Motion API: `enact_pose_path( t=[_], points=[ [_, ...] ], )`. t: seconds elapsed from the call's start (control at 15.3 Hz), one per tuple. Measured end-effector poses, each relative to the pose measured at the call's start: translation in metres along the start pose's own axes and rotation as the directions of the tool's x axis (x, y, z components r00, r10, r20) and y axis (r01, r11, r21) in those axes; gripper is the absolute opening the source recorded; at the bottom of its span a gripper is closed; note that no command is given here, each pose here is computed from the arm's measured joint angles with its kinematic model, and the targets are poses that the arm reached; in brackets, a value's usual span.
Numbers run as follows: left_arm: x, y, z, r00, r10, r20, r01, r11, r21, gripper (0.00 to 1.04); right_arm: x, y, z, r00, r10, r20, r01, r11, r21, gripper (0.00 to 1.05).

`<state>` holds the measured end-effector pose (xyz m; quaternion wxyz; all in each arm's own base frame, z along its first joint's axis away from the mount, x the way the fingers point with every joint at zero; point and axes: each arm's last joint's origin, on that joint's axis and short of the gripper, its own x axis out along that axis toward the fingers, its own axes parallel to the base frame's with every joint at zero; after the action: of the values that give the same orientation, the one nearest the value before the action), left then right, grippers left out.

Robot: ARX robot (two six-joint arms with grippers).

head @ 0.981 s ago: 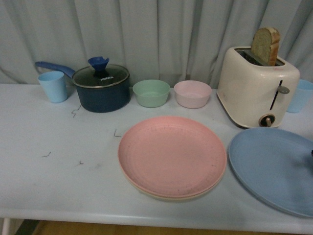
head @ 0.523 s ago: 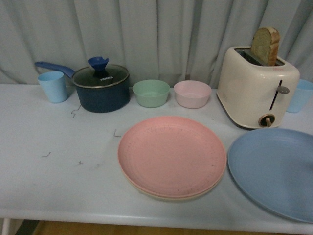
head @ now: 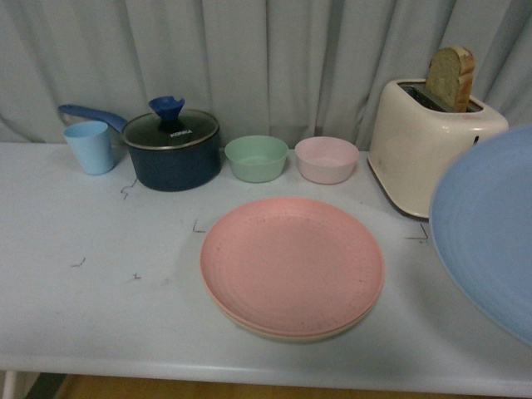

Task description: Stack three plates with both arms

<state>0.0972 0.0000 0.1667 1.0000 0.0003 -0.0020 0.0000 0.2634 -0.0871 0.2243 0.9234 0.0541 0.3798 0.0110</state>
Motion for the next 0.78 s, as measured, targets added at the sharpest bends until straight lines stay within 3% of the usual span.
enact_pose_path(
  t=[0.2,0.46,0.65,0.78],
  points=[
    [0.000,0.000,0.000,1.000,0.000,0.000,0.000,1.000,0.000,0.98,-0.014,0.035,0.019,0.991,0.064,0.119,-0.056,0.996,-0.066,0.03],
    [0.000,0.000,0.000,1.000,0.000,0.000,0.000,1.000,0.000,0.98,0.030,0.084,0.019,0.981,0.176,0.084,-0.169,0.982,-0.083,0.03],
    [0.000,0.000,0.000,1.000,0.000,0.000,0.000,1.000,0.000,0.98,0.086,0.131,0.012,0.964,0.261,0.046,-0.261,0.965,0.008,0.03],
    [0.000,0.000,0.000,1.000,0.000,0.000,0.000,1.000,0.000,0.98,0.105,0.138,0.012,0.965,0.257,0.042,-0.259,0.964,0.059,0.03]
  ],
)
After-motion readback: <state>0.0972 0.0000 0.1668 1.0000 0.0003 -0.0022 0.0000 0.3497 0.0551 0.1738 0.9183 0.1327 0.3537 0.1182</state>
